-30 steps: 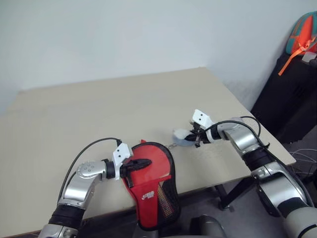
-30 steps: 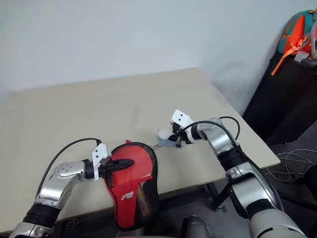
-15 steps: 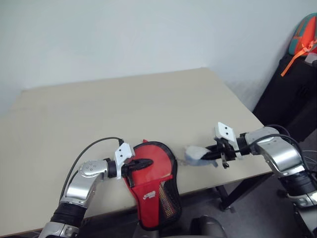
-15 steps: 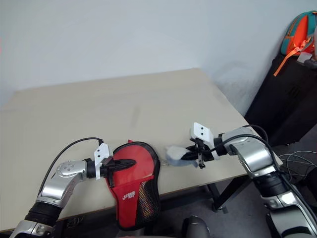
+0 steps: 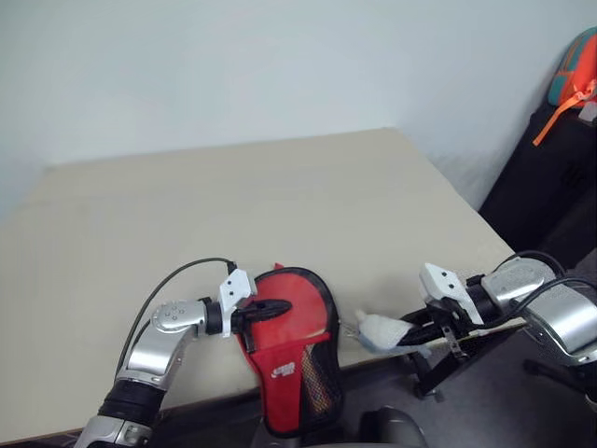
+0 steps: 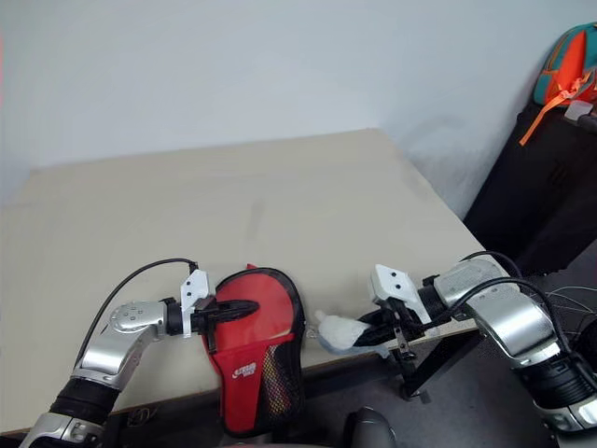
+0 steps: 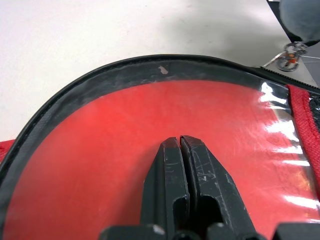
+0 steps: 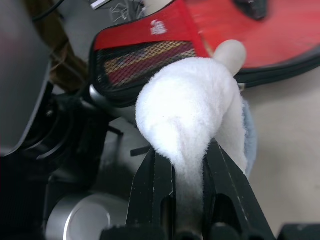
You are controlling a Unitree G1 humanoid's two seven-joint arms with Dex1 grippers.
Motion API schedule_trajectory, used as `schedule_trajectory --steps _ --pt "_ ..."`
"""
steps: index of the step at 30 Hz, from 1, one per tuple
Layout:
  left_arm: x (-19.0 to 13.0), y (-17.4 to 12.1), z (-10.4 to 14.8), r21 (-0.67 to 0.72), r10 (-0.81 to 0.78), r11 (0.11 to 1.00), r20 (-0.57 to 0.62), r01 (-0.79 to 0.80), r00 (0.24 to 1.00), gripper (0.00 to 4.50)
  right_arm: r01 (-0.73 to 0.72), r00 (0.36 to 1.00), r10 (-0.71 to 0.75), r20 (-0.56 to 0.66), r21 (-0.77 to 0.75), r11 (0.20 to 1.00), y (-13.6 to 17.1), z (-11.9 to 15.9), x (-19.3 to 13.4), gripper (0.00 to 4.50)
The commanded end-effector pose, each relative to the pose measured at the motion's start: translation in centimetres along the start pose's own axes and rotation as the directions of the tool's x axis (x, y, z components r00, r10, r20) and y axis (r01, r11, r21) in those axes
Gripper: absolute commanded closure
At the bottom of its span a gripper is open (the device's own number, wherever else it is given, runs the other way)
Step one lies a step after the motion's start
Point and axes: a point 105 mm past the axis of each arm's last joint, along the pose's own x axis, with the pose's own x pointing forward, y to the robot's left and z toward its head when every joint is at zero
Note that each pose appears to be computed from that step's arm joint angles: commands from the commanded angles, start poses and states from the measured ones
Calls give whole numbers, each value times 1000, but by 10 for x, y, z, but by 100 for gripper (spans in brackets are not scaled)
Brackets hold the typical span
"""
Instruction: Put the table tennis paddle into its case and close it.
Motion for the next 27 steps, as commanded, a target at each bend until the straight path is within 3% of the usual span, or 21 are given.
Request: schedule_trajectory --steps 1,5,9,12,19,23,27 --pt "-3 -7 -36 -93 -2 996 -122 -10 993 450 -122 992 121 -29 -24 992 23 -1 -2 417" --pt "-3 -6 -36 -92 1 996 -120 -12 993 450 -48 998 47 -31 -30 998 10 -5 1 417" --pt "-3 -6 -36 -92 -1 996 -120 -10 993 450 107 994 -108 -24 -33 994 -22 -7 3 417" --pt "-3 -7 -35 -87 -9 996 -121 -1 993 450 268 963 -268 -17 -21 963 -56 -6 2 417" --pt "0 -9 -34 -77 -37 997 -128 27 991 450 442 897 -442 11 16 897 -95 0 -3 417" --pt "1 -9 -34 -75 -47 996 -132 38 990 450 455 890 -455 25 21 890 -98 4 -5 417" --pt "1 -9 -34 -74 -52 996 -135 42 989 450 336 941 -335 50 -14 942 -74 8 0 417"
